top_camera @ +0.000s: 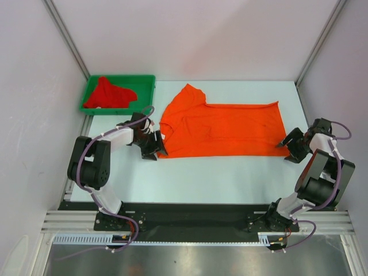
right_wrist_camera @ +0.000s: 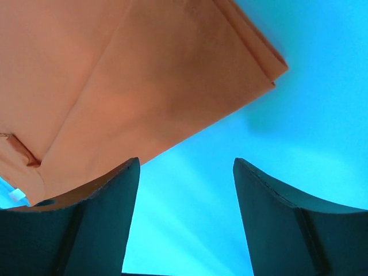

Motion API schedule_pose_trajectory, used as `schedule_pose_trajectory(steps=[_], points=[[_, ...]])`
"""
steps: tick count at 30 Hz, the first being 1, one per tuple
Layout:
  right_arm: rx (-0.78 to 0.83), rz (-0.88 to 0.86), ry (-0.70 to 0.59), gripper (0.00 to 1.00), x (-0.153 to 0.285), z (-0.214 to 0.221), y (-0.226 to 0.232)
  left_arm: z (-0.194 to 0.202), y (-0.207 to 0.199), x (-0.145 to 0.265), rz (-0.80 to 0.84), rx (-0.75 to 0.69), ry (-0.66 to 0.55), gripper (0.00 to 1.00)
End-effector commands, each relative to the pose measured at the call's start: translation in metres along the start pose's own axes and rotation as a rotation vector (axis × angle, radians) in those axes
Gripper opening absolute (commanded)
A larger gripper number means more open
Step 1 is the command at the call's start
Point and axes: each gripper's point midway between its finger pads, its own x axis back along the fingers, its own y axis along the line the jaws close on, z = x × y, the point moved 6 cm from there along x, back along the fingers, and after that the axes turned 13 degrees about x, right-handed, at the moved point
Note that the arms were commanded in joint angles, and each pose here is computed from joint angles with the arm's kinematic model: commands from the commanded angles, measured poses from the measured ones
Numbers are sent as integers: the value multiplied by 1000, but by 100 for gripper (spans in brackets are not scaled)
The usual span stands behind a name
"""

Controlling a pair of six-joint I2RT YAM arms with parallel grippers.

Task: Fold and stack the t-shirts
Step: Fold the tshirt

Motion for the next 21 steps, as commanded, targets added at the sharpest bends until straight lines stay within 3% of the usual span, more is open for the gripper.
schedule_pose_trajectory(steps=[1,13,21], points=[[-1,8,-71,71,-1,-12,-6,-3,3,-4,-5,26,2,68],[-39,64,-66,64,-13,-12,-28,-1,15,-9,3,89,-4,60],[-57,78,-67,55,-21,-13,-34,-11,10,-10,27,75,-29,43]])
